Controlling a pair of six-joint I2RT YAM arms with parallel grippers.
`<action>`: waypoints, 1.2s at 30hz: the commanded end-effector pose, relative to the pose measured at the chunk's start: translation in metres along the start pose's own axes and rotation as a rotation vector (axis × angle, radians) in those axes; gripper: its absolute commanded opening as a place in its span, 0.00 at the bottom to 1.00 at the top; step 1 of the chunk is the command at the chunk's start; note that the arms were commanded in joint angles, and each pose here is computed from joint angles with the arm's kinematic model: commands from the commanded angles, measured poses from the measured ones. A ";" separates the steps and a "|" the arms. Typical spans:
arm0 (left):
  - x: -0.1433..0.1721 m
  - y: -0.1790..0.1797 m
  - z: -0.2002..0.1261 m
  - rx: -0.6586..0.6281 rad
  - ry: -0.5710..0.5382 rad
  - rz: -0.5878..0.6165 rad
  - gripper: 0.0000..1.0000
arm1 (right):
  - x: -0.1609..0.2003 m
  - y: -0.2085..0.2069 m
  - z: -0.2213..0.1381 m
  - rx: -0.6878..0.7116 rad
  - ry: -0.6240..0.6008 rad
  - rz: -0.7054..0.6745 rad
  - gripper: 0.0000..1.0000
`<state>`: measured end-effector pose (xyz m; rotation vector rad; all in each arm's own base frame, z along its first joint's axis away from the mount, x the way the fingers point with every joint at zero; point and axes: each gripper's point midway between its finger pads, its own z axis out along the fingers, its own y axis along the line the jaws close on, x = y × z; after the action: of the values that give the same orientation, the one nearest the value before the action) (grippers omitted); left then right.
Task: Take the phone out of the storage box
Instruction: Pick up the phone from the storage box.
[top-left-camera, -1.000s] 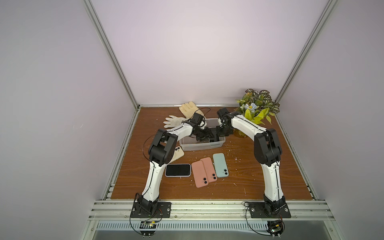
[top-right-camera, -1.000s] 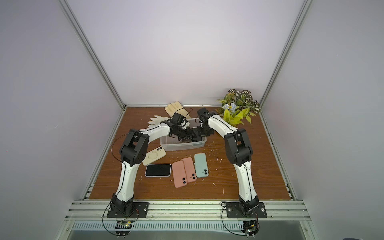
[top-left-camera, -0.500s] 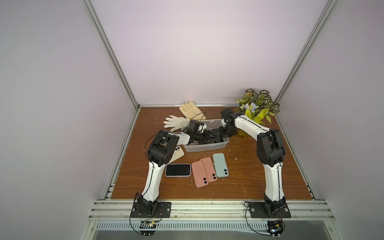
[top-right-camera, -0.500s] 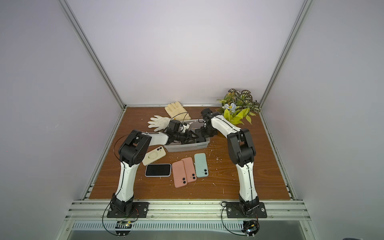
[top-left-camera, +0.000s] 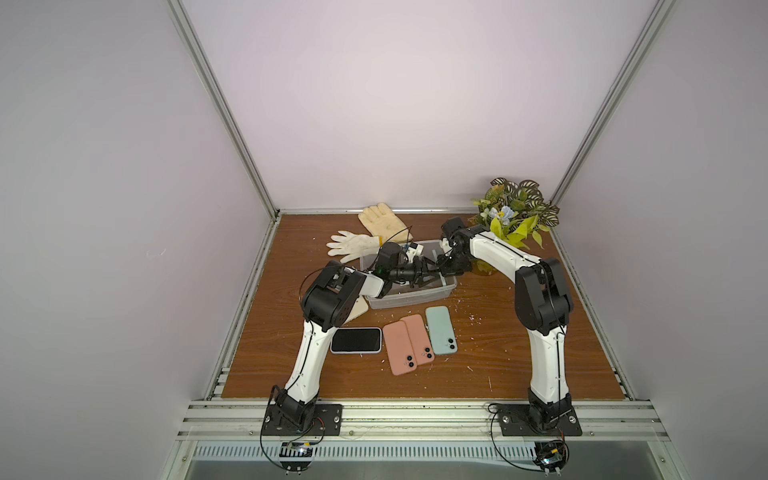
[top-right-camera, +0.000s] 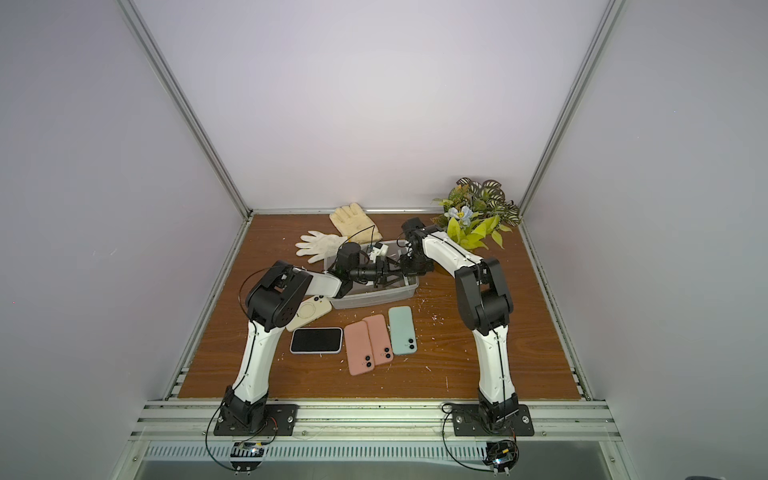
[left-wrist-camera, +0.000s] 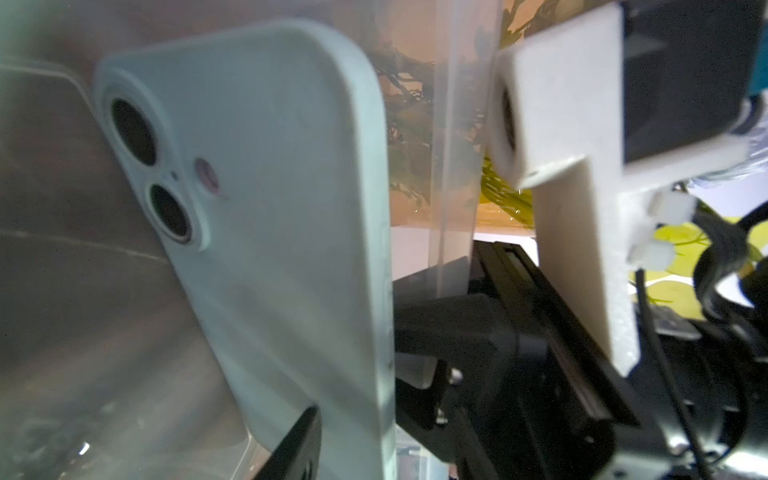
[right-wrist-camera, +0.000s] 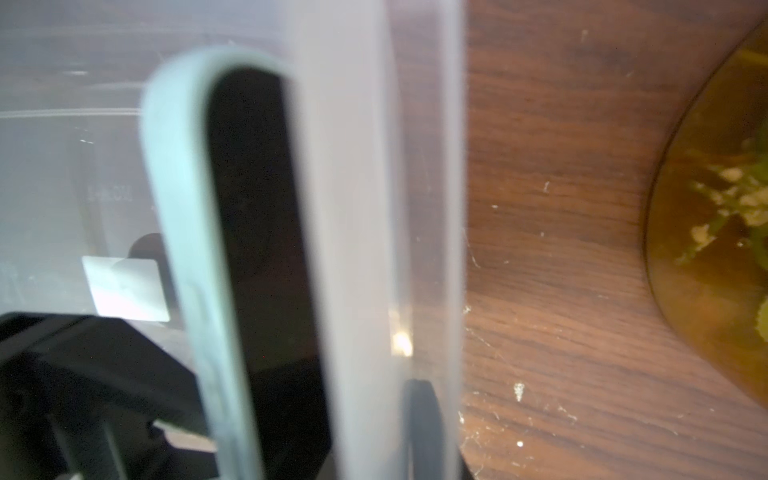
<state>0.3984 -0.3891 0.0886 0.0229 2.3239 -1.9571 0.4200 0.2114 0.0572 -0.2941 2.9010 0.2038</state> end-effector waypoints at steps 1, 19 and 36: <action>0.016 0.022 0.007 -0.157 0.078 0.085 0.55 | 0.002 0.042 -0.002 -0.118 0.000 -0.077 0.00; 0.010 0.054 -0.014 -0.415 0.140 0.135 0.02 | 0.003 0.042 -0.002 -0.119 0.001 -0.079 0.24; -0.043 -0.116 -0.115 -0.393 -0.092 0.300 0.00 | -0.082 0.065 -0.145 -0.230 -0.432 -0.003 0.81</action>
<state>0.4418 -0.2875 0.1831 0.1292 2.5051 -1.2888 0.4522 0.2556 0.1399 -0.2801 2.6446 0.4157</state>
